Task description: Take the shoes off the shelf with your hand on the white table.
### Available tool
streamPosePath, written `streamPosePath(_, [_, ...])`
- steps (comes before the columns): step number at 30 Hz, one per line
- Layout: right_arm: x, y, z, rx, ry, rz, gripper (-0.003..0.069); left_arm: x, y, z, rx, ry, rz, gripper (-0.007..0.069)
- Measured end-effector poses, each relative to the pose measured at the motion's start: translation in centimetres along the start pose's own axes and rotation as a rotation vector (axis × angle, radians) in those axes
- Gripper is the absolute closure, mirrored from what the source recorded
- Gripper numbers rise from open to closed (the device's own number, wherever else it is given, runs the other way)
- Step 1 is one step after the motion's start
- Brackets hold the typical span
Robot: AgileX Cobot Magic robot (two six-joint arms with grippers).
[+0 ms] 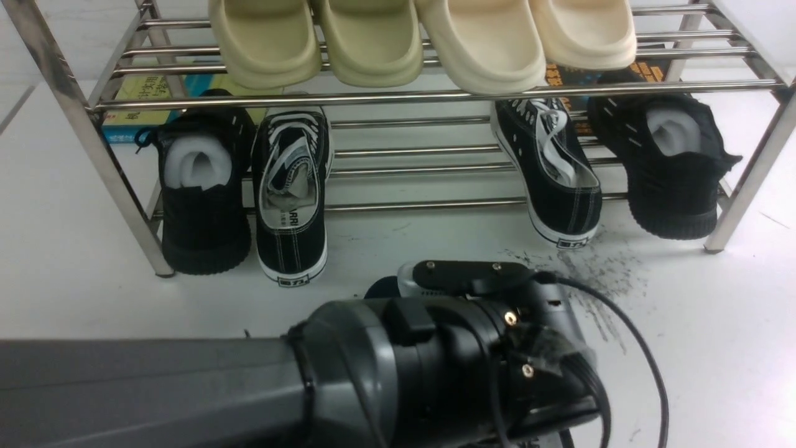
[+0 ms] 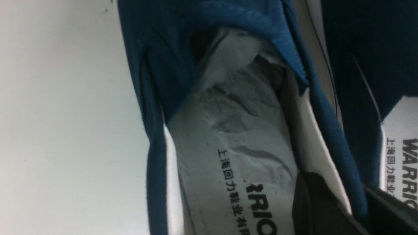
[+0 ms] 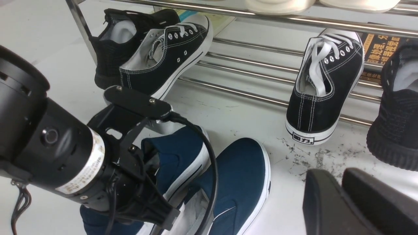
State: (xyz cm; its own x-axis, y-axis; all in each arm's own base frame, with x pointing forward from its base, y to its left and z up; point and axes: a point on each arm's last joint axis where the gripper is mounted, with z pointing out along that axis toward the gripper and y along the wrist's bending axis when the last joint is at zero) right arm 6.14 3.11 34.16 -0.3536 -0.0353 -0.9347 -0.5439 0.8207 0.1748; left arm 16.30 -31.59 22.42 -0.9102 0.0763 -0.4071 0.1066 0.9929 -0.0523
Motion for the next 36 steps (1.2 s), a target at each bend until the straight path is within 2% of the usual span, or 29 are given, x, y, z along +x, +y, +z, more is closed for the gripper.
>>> streamPosePath(2, [0.0, 0.0, 0.0, 0.000, 0.000, 0.000, 0.0551, 0.0, 0.0, 0.1, -0.004, 0.001, 0.001, 0.0503])
streamPosePath(8, [0.1, 0.1, 0.0, -0.008, 0.015, 0.014, 0.0552, -0.1, 0.4, 0.1, -0.046, -0.009, 0.025, 0.0369])
streamPosePath(13, [0.1, -0.3, -0.5, 0.023, 0.067, 0.035, 0.0552, -0.1, 1.0, -0.5, -0.098, -0.002, 0.039, 0.0270])
streamPosePath(17, [-0.8, -0.9, -1.8, 0.065, 0.132, -0.006, 0.0552, -0.9, 1.7, -3.1, -0.072, -0.027, 0.017, 0.0257])
streamPosePath(22, [-2.2, -1.6, -4.1, 0.071, 0.202, -0.053, 0.0552, -2.8, 2.7, -9.0, 0.025, -0.090, 0.055, 0.0321])
streamPosePath(26, [-2.4, -1.7, -5.0, 0.025, 0.201, -0.034, 0.0552, -3.5, 4.2, -12.7, 0.067, -0.132, 0.093, 0.0438])
streamPosePath(27, [-2.1, -1.6, -5.2, 0.003, 0.215, -0.022, 0.0564, -3.8, 4.9, -14.2, 0.089, -0.157, 0.112, 0.0499])
streamPosePath(30, [-1.0, -1.3, -4.7, -0.027, 0.253, -0.024, 0.0604, -3.9, 5.8, -15.6, 0.113, -0.180, 0.134, 0.0577])
streamPosePath(32, [0.2, -0.3, -3.2, -0.103, 0.224, -0.046, 0.0665, -3.9, 6.5, -16.7, 0.134, -0.199, 0.145, 0.0619])
streamPosePath(36, [2.0, 1.8, -0.3, -0.256, 0.095, -0.062, 0.0672, -3.9, 7.2, -17.6, 0.148, -0.225, 0.161, 0.0624])
